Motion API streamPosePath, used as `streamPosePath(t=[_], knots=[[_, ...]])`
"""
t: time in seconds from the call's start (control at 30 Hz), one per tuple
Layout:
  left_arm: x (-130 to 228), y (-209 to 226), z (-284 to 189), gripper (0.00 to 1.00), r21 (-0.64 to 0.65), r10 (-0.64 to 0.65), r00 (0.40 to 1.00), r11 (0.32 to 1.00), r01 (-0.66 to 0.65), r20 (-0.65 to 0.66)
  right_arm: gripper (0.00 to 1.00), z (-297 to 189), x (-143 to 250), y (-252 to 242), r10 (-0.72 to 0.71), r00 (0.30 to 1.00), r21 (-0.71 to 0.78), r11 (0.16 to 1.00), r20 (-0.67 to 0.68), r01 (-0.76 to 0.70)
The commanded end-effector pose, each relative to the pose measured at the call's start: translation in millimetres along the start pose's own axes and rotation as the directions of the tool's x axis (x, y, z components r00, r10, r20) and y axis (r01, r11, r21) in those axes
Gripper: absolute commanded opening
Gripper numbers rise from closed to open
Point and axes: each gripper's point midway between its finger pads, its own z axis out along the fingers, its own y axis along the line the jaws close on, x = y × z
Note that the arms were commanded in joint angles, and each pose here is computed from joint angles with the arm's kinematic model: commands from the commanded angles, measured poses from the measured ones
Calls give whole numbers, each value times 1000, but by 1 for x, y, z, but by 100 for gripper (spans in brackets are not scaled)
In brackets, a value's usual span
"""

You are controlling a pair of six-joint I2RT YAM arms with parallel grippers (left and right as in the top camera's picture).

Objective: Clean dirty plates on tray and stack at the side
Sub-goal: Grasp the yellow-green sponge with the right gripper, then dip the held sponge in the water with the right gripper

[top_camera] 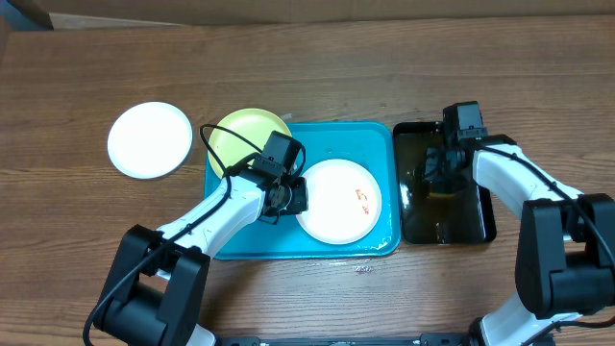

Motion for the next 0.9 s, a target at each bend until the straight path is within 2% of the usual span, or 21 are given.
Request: streamPosePath(t=[0.0, 0.1, 0.37, 0.53, 0.67, 0.7, 0.73, 0.8, 0.87], knots=[[-3, -6, 0, 22, 11, 29, 1000, 1000, -29, 2, 55, -13, -30, 5, -4, 997, -8, 1000, 76, 5], [-3, -6, 0, 23, 9, 29, 1000, 1000, -29, 0, 55, -15, -40, -1, -4, 994, 21, 1000, 112, 2], [-3, -5, 0, 23, 8, 28, 1000, 1000, -28, 2, 49, -12, -33, -4, -5, 996, 37, 999, 94, 2], [-3, -5, 0, 23, 7, 28, 1000, 1000, -28, 0, 55, -12, -32, -4, -4, 996, 38, 999, 89, 1], [-3, -5, 0, 22, 8, 28, 1000, 1000, -28, 1, 56, -9, -24, -6, -3, 998, 42, 999, 68, 0], [-3, -5, 0, 22, 7, 28, 1000, 1000, -28, 1, 53, -7, -23, -6, -3, 998, 42, 999, 68, 0], [-3, -5, 0, 22, 8, 28, 1000, 1000, -28, 1, 46, -5, -22, -6, -3, 997, 41, 999, 71, 0], [-3, -5, 0, 22, 8, 28, 1000, 1000, -28, 2, 4, -5, -24, -5, -3, 997, 38, 999, 82, 0], [-3, -5, 0, 22, 8, 28, 1000, 1000, -28, 2, 4, -7, -29, -2, -7, 995, 22, 1000, 96, 5]])
